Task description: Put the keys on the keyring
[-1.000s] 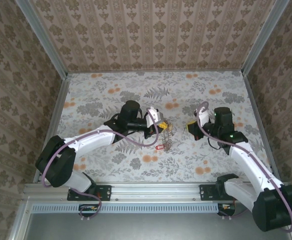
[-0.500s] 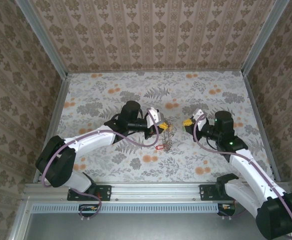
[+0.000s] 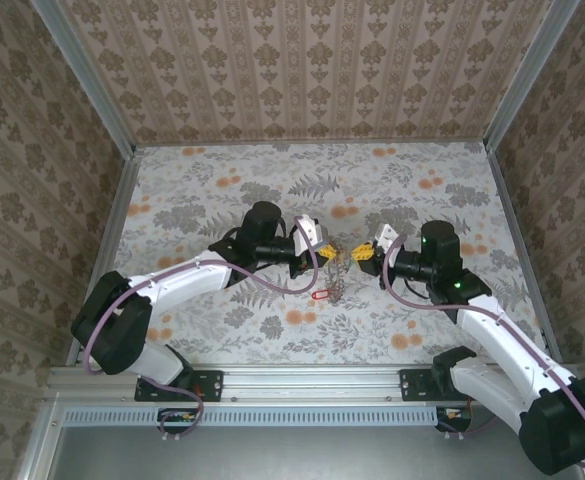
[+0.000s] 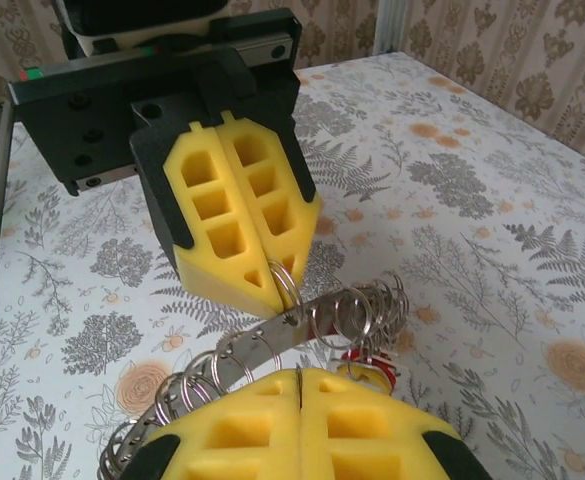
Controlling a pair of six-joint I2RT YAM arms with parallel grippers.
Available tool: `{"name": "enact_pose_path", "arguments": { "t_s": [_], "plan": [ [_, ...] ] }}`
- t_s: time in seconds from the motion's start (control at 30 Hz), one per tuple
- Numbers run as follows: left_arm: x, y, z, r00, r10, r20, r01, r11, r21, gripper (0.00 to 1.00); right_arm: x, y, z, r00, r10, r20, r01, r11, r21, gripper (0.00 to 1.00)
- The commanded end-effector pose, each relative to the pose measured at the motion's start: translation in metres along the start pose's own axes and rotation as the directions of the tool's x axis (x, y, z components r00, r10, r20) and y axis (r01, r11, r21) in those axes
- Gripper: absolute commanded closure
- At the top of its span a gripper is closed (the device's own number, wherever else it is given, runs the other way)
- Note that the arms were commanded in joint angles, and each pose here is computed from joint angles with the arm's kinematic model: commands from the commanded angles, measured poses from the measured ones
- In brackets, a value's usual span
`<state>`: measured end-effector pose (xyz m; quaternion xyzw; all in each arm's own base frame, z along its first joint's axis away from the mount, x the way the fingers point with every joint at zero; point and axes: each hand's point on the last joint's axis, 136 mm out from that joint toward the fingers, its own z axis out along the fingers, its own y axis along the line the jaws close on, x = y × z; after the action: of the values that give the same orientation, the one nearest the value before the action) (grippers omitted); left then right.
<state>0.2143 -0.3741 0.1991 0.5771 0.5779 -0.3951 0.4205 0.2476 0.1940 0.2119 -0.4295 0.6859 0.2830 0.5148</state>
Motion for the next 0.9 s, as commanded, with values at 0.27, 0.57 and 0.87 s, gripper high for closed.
{"name": "enact_pose_path", "arguments": {
  "t_s": [0.27,0.57,0.87],
  "plan": [
    [-0.029,0.000,-0.002,0.997,0.052,0.064,-0.053,0.999,0.003,1.00,-0.033,0.007,0.007,0.994,-0.083,0.066,0.087,0.994,-0.070,1.00],
    [-0.029,0.000,-0.002,0.997,0.053,0.062,-0.054,0.999,0.002,1.00,-0.029,0.012,0.011,0.996,-0.083,0.043,0.087,0.991,-0.105,1.00],
    [-0.029,-0.001,-0.001,0.997,0.052,0.060,-0.053,0.999,0.002,1.00,-0.028,0.012,0.017,0.996,-0.086,0.033,0.089,0.990,-0.109,1.00]
  ]
}}
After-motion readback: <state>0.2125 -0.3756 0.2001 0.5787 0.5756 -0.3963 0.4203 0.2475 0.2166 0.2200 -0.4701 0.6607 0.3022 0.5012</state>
